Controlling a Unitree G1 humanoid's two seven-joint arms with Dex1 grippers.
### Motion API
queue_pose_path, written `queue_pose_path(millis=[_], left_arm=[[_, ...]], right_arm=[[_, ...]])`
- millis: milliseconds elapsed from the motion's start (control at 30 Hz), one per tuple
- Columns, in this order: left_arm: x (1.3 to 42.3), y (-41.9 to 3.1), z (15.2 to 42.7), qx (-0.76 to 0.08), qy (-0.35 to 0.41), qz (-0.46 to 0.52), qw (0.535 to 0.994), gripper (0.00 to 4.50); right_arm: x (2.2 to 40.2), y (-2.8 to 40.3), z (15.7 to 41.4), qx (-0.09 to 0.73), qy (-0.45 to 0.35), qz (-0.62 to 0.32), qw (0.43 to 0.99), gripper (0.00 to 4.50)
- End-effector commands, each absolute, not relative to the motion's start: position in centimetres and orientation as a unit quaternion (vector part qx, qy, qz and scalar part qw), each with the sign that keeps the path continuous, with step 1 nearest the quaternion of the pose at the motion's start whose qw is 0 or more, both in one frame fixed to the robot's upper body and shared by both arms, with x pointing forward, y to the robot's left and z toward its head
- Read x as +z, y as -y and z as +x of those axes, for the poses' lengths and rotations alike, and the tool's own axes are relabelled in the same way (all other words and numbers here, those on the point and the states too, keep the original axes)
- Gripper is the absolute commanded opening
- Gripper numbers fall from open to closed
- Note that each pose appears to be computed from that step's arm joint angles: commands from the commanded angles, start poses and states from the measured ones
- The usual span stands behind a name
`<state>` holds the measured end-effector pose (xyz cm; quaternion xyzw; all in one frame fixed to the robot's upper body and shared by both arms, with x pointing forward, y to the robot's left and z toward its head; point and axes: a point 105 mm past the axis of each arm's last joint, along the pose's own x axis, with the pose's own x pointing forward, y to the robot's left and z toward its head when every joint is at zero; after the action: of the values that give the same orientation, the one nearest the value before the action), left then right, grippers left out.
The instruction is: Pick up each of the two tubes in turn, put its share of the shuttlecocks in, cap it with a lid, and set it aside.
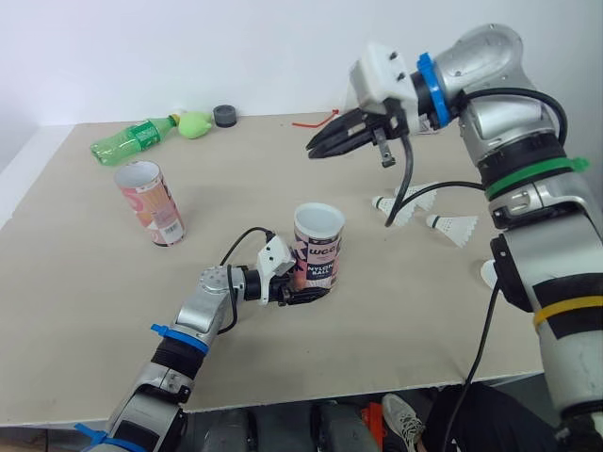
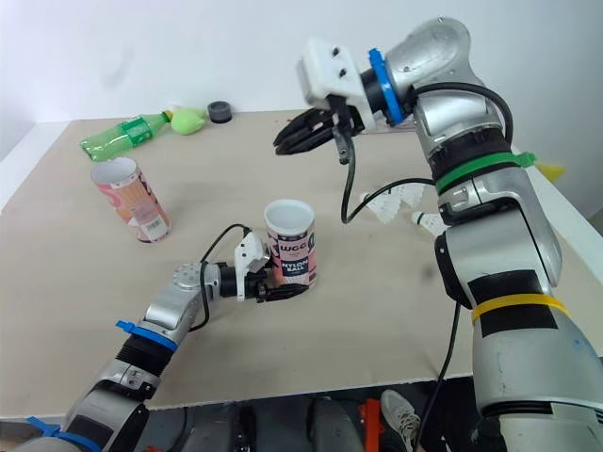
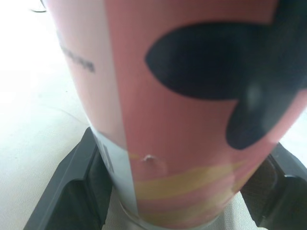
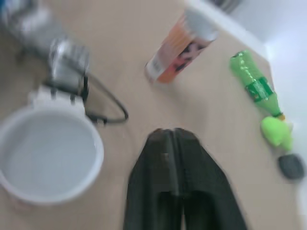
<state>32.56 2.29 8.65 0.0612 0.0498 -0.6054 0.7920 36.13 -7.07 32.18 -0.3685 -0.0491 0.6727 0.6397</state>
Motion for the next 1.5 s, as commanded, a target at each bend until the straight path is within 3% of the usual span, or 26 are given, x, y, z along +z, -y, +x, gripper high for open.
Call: queue_pose_path(millis=[33, 433, 700, 1067, 1500], left_arm=[[5.6, -2.7, 31.5, -0.611, -0.111, 0.055, 0.782, 2.99], [5.7, -2.6, 31.5, -0.611, -0.111, 0.058, 0.782, 2.99], [5.7, -2.7, 31.6, -0.608, -0.111, 0.057, 0.784, 2.99], [5.6, -2.9, 31.7, -0.604, -0.112, 0.056, 0.787, 2.99], [6.1, -2.6, 31.9, -0.605, -0.101, 0.063, 0.787, 2.99]], right_arm=[[32.0, 7.0, 35.0, 0.687, 0.048, -0.320, 0.651, 0.07], [26.6, 6.4, 32.8, 0.722, -0.018, -0.288, 0.629, 0.07], [24.0, 5.9, 32.9, 0.723, -0.047, -0.338, 0.600, 0.07], [22.0, 5.8, 33.2, 0.723, -0.059, -0.382, 0.572, 0.07], [21.4, 5.1, 33.6, 0.722, -0.122, -0.325, 0.598, 0.07]])
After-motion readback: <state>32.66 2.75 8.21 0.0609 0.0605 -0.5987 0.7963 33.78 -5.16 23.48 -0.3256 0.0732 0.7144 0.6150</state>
